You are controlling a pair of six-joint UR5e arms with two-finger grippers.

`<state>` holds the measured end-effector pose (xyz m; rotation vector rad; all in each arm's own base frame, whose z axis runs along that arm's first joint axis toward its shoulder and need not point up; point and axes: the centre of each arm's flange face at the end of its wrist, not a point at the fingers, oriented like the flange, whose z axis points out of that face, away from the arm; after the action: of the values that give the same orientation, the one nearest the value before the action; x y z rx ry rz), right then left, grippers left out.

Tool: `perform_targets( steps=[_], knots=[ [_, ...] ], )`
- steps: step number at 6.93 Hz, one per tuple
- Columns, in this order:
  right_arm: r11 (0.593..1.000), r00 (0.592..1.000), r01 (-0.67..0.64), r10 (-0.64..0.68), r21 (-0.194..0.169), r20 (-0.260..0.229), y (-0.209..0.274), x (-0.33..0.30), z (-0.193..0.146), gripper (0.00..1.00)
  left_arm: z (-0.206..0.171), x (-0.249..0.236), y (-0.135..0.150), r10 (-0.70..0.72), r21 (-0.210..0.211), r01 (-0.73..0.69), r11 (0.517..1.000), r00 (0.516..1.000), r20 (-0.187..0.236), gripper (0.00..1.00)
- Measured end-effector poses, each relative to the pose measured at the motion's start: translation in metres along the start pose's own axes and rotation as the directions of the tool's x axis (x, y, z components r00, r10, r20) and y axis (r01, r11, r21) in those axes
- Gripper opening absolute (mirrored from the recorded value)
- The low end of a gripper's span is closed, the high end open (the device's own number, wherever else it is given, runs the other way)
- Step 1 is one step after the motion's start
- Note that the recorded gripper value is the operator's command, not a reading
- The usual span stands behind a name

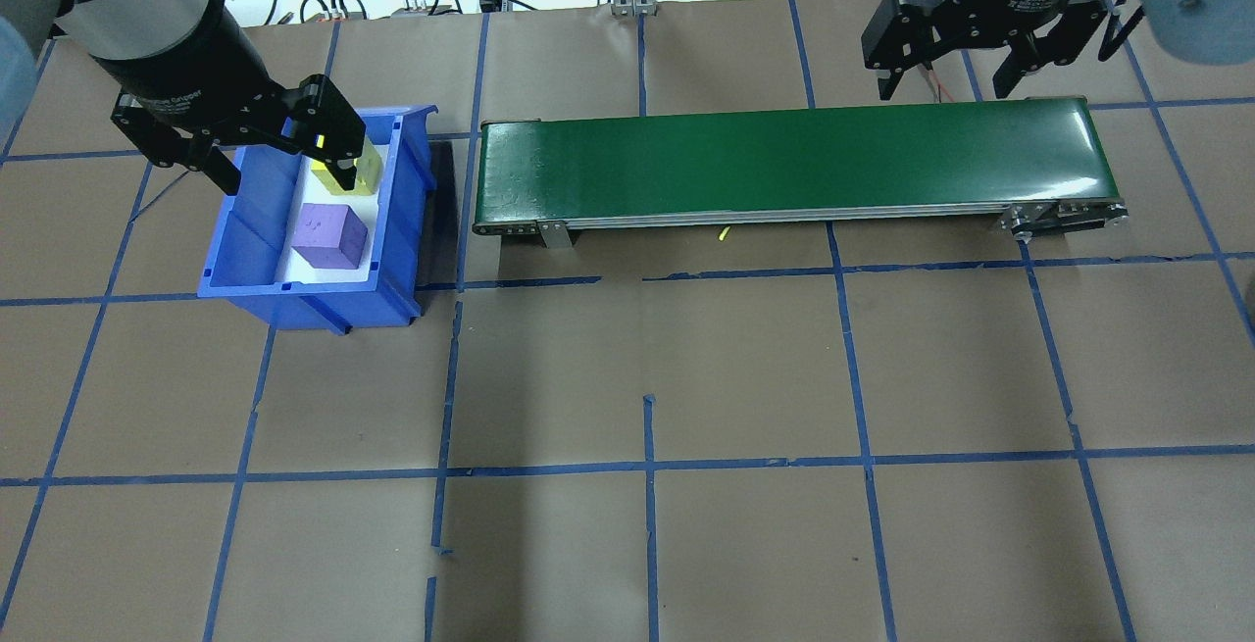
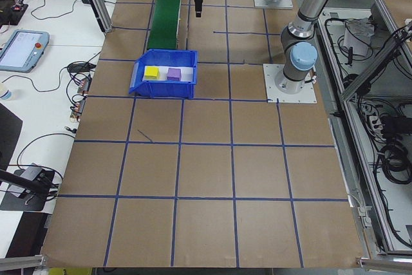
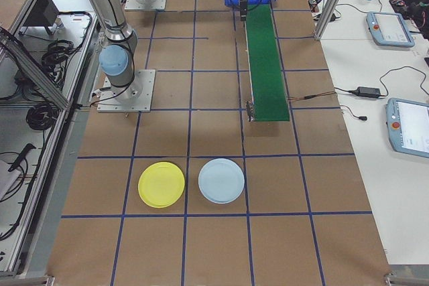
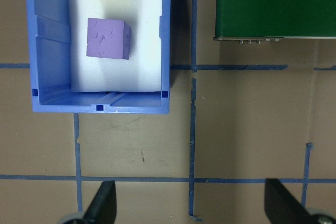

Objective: Move block left to right into plate

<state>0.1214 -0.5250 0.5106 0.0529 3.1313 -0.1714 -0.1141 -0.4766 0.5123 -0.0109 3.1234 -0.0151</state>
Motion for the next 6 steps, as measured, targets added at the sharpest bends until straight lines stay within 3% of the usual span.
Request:
perform_targets(
  steps=[4,6],
  knots=[
    [1.000,1.000,0.002,-0.002,-0.003,0.000,0.000,0.001,0.001,1.00,0.000,-0.001,-0.002,-0.001,0.005,0.001,1.000,1.000,-0.001,1.00],
    [1.000,1.000,0.001,-0.001,-0.004,-0.001,0.000,0.002,0.001,1.00,0.010,-0.016,-0.032,0.002,0.046,-0.002,0.999,1.000,0.004,1.00]
  ],
)
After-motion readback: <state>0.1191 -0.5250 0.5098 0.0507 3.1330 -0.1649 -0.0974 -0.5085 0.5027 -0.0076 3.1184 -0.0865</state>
